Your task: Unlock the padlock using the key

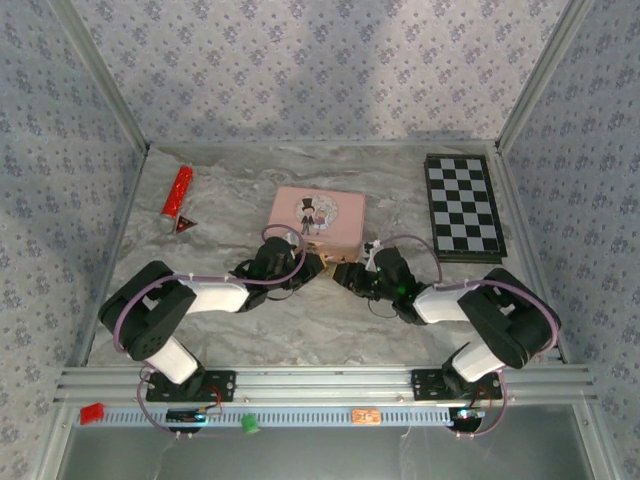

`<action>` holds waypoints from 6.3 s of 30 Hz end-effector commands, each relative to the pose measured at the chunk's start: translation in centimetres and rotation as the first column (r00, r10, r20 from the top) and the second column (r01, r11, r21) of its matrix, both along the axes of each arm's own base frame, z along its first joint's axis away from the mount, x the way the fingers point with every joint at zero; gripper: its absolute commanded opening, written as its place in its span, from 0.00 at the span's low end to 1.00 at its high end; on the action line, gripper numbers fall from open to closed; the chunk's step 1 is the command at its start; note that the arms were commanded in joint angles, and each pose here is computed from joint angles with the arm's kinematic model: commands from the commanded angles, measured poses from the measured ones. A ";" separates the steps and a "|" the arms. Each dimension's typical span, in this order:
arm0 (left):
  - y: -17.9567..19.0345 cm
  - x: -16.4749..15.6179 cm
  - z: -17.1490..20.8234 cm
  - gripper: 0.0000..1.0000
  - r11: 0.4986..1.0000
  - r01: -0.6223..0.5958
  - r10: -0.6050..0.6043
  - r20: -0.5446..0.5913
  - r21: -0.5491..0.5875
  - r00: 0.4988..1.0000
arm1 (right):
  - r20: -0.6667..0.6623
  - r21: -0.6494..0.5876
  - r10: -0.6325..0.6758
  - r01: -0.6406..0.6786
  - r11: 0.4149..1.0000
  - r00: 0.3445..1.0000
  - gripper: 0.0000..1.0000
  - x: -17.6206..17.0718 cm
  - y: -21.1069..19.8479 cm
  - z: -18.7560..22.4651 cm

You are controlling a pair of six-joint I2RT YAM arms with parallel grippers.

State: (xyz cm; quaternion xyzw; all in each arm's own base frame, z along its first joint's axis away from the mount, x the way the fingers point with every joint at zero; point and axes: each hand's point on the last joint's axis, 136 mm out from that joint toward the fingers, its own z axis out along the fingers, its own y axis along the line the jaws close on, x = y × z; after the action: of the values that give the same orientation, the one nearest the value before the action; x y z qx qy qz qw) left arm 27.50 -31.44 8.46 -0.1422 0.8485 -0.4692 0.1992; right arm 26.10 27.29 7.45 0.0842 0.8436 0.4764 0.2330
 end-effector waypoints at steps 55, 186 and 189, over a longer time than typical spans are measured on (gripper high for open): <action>-1.9 0.6 4.9 0.03 0.988 0.043 -0.023 0.132 -0.147 0.991 | 0.049 -0.082 0.042 -0.038 0.996 0.998 0.16 -1.5 0.2 0.8; 0.6 0.2 3.8 0.05 0.996 -0.020 0.022 0.022 -0.091 1.000 | 0.638 -0.455 0.345 -0.024 0.890 0.688 0.00 -2.6 5.1 1.7; 0.5 0.3 3.8 0.05 0.996 -0.018 0.020 0.020 -0.093 1.000 | 0.566 -0.366 0.311 -0.104 0.925 0.763 0.00 -2.8 5.6 1.2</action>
State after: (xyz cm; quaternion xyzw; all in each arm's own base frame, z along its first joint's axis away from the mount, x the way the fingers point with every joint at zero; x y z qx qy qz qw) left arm 26.67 -29.83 8.23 -0.1820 0.8530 -0.4611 0.1631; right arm 24.50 31.22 7.85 -0.2622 0.7785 0.2520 0.5116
